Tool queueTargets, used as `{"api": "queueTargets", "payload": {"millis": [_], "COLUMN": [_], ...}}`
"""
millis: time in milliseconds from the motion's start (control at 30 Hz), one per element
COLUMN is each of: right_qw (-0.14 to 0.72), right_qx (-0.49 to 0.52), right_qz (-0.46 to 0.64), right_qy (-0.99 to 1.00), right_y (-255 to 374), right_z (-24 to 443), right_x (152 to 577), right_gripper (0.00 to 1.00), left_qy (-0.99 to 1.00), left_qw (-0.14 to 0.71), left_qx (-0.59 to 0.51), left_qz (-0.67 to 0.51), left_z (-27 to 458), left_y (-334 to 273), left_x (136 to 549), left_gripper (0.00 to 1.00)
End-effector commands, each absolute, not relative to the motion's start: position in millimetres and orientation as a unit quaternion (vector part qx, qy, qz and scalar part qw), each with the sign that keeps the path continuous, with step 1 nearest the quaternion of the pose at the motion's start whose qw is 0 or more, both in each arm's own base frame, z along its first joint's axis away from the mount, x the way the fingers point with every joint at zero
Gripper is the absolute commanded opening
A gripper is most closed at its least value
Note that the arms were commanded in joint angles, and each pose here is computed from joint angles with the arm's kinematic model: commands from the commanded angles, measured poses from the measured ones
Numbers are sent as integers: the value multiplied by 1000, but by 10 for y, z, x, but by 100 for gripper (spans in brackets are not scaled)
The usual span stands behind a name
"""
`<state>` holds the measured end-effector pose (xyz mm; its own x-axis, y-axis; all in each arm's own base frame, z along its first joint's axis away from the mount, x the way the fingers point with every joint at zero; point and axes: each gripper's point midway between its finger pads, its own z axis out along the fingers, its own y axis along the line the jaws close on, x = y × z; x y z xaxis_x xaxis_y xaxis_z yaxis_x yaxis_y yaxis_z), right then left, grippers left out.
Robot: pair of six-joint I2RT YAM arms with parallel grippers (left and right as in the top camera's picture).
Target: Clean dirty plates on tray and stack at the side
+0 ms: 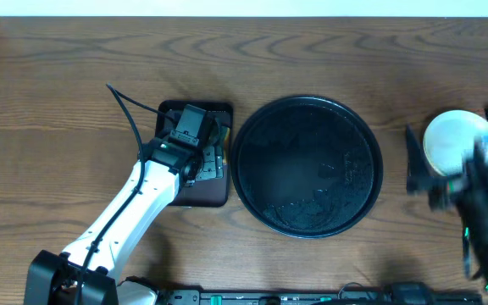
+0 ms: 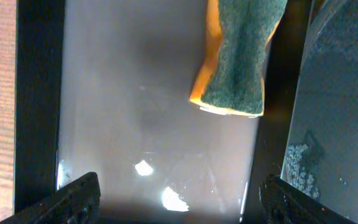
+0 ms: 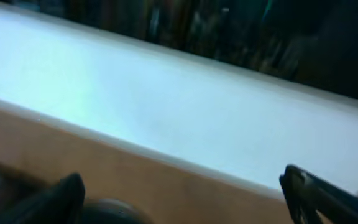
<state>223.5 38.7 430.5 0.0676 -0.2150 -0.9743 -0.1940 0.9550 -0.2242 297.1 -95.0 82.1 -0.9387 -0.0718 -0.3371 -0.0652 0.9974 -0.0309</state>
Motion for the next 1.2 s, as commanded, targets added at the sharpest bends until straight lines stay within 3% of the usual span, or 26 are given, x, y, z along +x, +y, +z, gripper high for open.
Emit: {"api": "queueTargets", "payload": {"millis": [0, 167, 400, 833, 1167], "right_qw": [733, 770, 808, 689, 681], "right_qx": [-151, -151, -122, -116, -114], "right_qz": [-20, -23, -2, 30, 29], "right_qy": [663, 619, 576, 715, 722], "right_y": [360, 372, 364, 382, 374], "right_z": [3750, 3153, 2731, 1630, 1581], "right_x": [2137, 2055, 2248, 2430, 2434], "right_gripper": [99, 99, 99, 99, 99], "left_qy": [982, 982, 982, 982, 982], "left_qw": [185, 185, 185, 185, 185], "left_qx": [-33, -33, -33, -33, -33], "left_qz": [-3, -3, -3, -3, -3], "left_z": [888, 888, 888, 888, 888], "left_y": [-925, -925, -925, -925, -925], "left_x": [3023, 3023, 3023, 3023, 3023], "left_gripper": [83, 83, 83, 83, 83]}}
